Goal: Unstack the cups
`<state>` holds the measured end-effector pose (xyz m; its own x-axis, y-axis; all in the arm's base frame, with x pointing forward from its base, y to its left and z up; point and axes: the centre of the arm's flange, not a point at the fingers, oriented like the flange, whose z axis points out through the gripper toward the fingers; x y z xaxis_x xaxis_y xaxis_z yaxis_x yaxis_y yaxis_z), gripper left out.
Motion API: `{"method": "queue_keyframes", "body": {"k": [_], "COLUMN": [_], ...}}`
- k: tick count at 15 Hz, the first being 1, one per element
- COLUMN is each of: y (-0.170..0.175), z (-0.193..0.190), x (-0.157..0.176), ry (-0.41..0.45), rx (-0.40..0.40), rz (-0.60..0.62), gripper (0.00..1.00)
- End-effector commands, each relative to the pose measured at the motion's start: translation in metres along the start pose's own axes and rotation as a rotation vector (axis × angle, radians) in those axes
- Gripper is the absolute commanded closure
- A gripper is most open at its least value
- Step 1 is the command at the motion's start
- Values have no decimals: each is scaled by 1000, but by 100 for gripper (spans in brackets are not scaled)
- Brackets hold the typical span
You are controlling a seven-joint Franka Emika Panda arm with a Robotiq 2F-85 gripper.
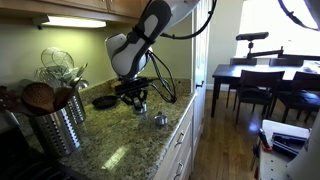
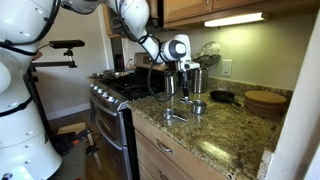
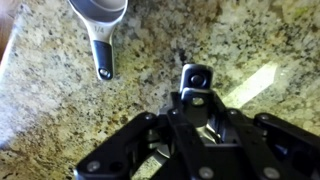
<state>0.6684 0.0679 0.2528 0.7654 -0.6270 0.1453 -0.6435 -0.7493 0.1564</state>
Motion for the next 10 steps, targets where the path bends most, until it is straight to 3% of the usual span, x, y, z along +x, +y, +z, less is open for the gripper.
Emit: {"method": "queue_keyframes", "body": {"k": [1,2,4,5,10], "y": [5,5,5,4,4], "z": [-13,-12,-11,-11,-12], "x": [-5,-6,-7,-8,-8], "ry": [6,3,-1,-2,-2], "rx": [-35,-36,-38,-39,-40], "rz": [12,12,10,10,8], "gripper": [71,66,39,33,23]}}
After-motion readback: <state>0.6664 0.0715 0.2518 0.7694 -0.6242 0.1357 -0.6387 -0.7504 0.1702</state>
